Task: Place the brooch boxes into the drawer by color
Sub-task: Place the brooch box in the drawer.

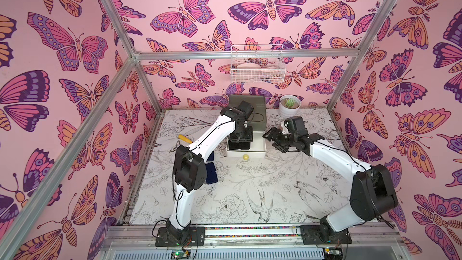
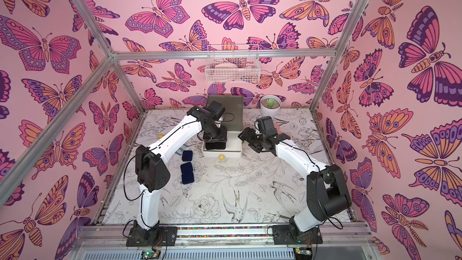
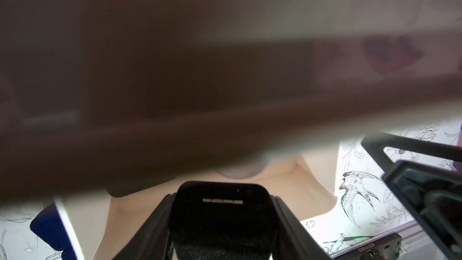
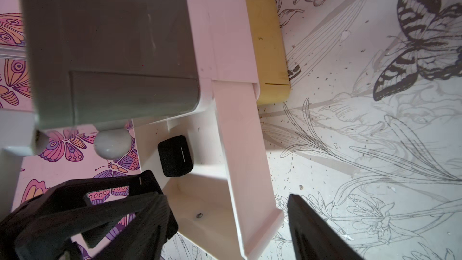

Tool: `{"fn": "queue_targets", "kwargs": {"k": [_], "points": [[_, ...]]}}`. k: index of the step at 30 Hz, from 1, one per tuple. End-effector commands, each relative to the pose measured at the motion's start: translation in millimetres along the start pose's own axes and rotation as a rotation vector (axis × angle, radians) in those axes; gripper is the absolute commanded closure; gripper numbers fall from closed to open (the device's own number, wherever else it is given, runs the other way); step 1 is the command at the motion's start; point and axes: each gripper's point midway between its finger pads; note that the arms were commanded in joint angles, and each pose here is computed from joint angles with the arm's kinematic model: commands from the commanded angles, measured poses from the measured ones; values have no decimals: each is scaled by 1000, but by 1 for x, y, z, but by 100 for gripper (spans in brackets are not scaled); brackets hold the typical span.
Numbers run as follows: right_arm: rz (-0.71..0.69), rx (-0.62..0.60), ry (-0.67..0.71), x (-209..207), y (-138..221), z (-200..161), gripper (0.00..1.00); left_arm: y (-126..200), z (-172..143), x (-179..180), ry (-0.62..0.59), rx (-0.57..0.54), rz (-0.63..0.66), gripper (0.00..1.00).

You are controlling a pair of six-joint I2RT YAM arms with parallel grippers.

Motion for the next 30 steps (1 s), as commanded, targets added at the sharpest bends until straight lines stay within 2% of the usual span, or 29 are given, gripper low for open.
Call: {"fn": "queue_targets", "kwargs": {"k": [1, 17, 30], "points": [[7, -14, 15, 4, 6, 1, 20, -8, -3, 4, -24, 23, 35, 47], [14, 1, -2, 3, 0, 0, 20, -21, -2, -1, -31, 40, 29, 43], [17, 3, 1, 4, 0, -1, 20, -20, -2, 0, -33, 36, 39, 22]]}}
Point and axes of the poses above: each gripper's point midway between its finger pads, its own y axis back along the fingers, its own x axis along the line the jaws close on, z = x × y, and after that the axes turned 12 degrees about -y, right-handed
